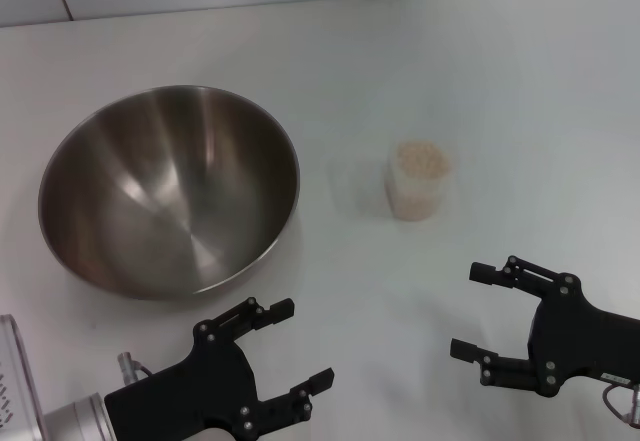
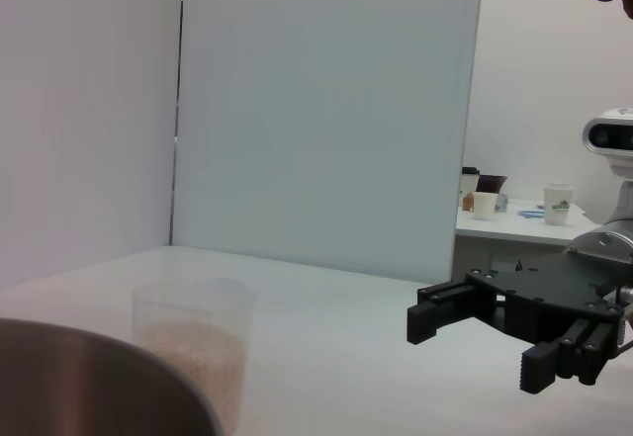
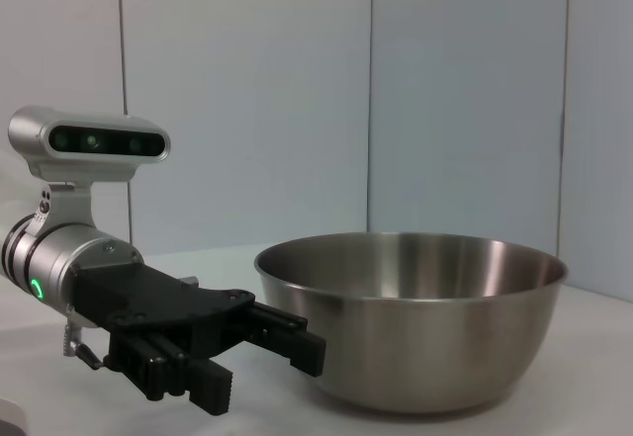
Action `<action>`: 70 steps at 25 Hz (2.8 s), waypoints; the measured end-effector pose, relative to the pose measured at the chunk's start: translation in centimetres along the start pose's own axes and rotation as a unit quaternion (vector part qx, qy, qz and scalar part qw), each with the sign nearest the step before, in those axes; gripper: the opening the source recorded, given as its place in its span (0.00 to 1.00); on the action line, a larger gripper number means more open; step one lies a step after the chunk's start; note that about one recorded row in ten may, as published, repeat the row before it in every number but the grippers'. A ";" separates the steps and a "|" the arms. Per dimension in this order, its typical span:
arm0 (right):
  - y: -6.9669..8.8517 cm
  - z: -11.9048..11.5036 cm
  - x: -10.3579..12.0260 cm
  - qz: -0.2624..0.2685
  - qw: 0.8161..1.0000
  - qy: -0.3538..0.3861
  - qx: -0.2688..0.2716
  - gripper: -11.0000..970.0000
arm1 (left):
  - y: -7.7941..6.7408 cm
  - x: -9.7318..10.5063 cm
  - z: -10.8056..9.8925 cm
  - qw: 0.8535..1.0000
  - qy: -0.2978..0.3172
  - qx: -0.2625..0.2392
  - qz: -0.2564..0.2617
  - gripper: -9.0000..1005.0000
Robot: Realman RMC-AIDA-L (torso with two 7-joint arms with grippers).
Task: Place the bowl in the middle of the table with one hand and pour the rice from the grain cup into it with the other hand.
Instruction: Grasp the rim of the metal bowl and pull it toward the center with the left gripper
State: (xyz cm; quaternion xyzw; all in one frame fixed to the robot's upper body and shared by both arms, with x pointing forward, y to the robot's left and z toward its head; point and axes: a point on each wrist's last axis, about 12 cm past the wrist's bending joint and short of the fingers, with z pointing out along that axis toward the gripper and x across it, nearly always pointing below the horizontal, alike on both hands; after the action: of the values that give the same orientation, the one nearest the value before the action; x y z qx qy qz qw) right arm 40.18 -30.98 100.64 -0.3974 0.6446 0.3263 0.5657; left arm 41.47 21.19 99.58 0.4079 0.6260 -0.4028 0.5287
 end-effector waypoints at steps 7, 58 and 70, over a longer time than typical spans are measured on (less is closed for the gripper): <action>0.0 0.0 0.1 0.000 1.000 0.003 0.001 0.84 | 0.0 0.1 -0.1 1.000 0.002 0.000 -0.002 0.78; 0.2 0.2 0.2 -0.001 1.000 -0.001 0.007 0.84 | 16.5 -13.4 -3.9 0.893 0.257 -0.275 -0.248 0.75; 0.2 0.2 0.2 -0.001 1.000 0.000 0.008 0.84 | 16.3 -13.4 -3.3 0.895 0.272 -0.253 -0.247 0.55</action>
State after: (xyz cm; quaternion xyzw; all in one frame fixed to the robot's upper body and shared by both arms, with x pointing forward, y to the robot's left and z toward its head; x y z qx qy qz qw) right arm 40.04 -30.76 100.42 -0.3937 0.6467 0.3209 0.5691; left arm 57.11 28.70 112.00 0.1859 0.9068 -0.2215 0.3069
